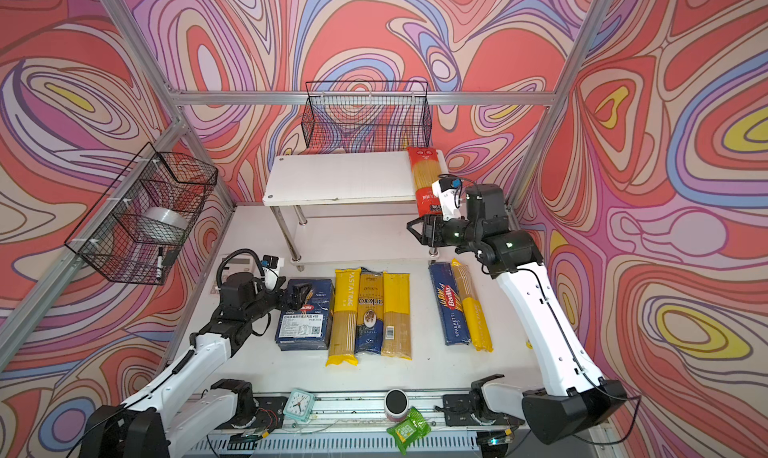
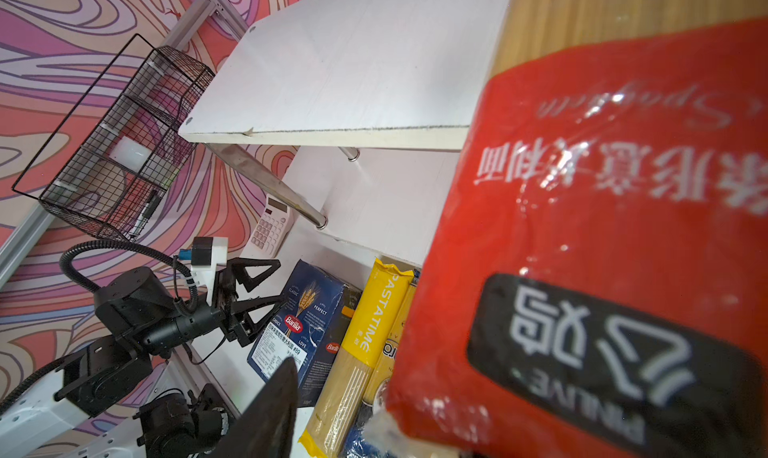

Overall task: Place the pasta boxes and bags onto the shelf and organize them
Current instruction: 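Withdraw the right gripper from the shelf back toward the table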

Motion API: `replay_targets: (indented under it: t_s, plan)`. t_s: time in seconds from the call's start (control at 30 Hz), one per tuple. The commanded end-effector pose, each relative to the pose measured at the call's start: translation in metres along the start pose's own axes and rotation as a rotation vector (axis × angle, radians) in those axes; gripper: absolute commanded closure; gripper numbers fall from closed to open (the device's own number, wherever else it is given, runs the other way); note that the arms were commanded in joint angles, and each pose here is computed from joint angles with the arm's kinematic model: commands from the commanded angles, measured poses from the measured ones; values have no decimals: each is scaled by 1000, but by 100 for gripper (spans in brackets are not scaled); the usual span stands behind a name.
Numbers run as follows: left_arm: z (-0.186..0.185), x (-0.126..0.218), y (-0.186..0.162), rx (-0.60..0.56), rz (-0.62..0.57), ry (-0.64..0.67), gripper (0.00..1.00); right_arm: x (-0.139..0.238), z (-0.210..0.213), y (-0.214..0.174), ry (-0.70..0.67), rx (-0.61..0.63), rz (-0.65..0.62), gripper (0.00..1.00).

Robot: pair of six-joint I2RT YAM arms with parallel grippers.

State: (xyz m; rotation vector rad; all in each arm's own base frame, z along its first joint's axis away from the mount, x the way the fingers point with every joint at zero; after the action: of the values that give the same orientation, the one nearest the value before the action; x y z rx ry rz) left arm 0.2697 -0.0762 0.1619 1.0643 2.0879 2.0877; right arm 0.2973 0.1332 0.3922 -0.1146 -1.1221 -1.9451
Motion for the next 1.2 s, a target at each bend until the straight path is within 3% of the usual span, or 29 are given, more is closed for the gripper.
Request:
replay_targets:
  t_s: [0.0, 0.57, 1.17]
  plan:
    - [-1, 3, 7, -6, -23, 7, 0, 4, 8, 21, 12, 48, -81, 40]
    - [-1, 3, 7, -5, -20, 7, 0, -5, 16, 38, 35, 71, -57, 36]
    - [0, 2, 6, -3, -15, 6, 0, 49, 32, -19, 85, 98, 69, 29]
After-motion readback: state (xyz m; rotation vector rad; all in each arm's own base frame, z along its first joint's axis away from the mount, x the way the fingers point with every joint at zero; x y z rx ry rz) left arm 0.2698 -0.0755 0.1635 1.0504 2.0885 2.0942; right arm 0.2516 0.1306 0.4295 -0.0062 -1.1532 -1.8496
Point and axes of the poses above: each gripper's point midway between its finger pads, its own x axis back along the fingers, its own z axis along the line the jaws close on, y = z × x, the point moved 5 cm from there along x, back along the fingers, and after that the axes turned 10 degrees about -x, right-handed, at the moved point
